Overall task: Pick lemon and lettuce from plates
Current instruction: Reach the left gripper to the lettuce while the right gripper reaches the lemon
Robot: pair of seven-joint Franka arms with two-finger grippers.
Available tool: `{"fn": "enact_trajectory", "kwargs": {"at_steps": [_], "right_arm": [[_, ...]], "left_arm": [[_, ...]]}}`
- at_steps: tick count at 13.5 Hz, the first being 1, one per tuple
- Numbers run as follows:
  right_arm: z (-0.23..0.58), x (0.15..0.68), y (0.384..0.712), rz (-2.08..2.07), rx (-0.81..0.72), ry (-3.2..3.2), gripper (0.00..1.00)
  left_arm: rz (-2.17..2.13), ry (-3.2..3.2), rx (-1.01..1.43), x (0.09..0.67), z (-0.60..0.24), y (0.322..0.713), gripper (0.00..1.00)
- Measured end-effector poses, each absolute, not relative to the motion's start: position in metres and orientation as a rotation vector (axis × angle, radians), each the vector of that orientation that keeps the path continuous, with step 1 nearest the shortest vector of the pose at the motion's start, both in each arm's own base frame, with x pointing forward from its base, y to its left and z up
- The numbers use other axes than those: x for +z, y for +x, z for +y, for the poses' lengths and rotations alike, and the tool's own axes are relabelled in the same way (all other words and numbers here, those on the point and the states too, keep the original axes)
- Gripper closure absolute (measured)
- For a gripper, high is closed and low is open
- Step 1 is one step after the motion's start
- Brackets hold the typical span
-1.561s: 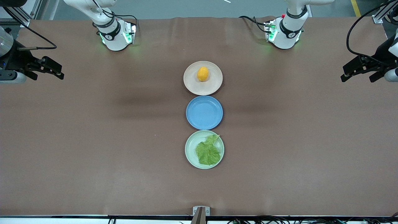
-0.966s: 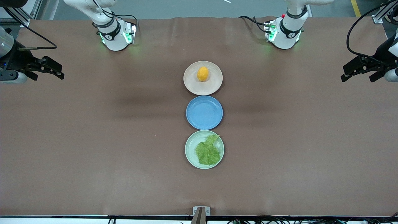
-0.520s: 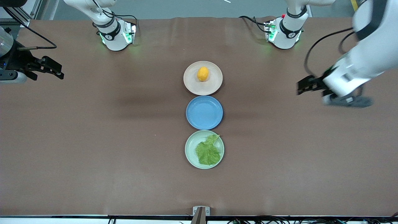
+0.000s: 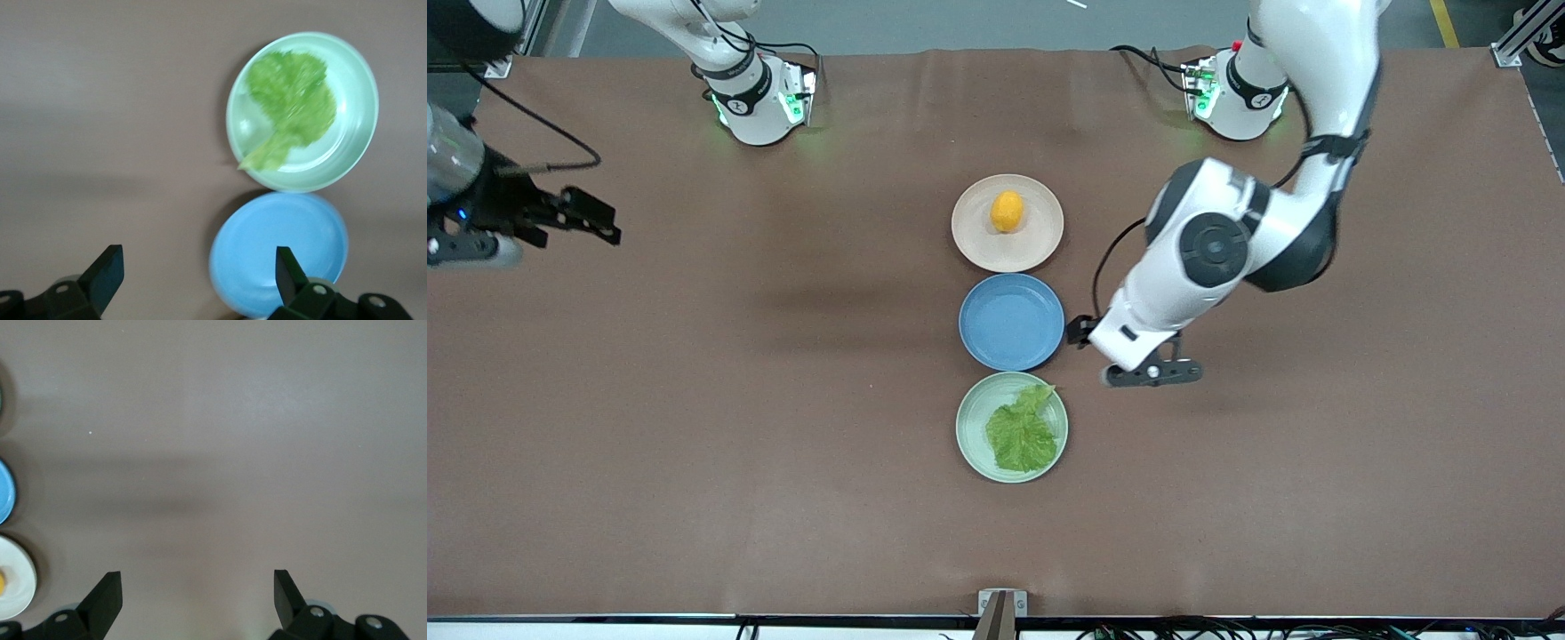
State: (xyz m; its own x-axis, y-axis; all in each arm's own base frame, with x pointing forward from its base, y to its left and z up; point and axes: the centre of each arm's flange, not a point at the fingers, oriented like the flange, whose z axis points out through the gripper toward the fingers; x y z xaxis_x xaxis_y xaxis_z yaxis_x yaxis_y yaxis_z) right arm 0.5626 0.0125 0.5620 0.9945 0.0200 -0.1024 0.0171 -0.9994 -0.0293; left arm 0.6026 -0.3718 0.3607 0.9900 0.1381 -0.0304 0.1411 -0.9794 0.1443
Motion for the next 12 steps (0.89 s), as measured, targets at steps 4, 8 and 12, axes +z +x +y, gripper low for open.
{"fn": "enact_trajectory", "kwargs": {"at_steps": [4, 8, 12], "right_arm": [[0.049, 0.518, 0.590, 0.137, 0.285, -3.018, 0.00], [0.169, 0.514, 0.568, 0.326, 0.318, -3.033, 0.00], [0.301, 0.460, 0.513, 0.416, 0.261, -3.049, 0.00]], "left_arm": [[0.445, 2.877, 0.123, 0.308, -0.395, 0.621, 0.00], [0.569, 2.770, 0.246, 0.264, -0.401, 0.635, 0.00], [0.635, 2.695, 0.293, 0.231, -0.427, 0.624, 0.00]]}}
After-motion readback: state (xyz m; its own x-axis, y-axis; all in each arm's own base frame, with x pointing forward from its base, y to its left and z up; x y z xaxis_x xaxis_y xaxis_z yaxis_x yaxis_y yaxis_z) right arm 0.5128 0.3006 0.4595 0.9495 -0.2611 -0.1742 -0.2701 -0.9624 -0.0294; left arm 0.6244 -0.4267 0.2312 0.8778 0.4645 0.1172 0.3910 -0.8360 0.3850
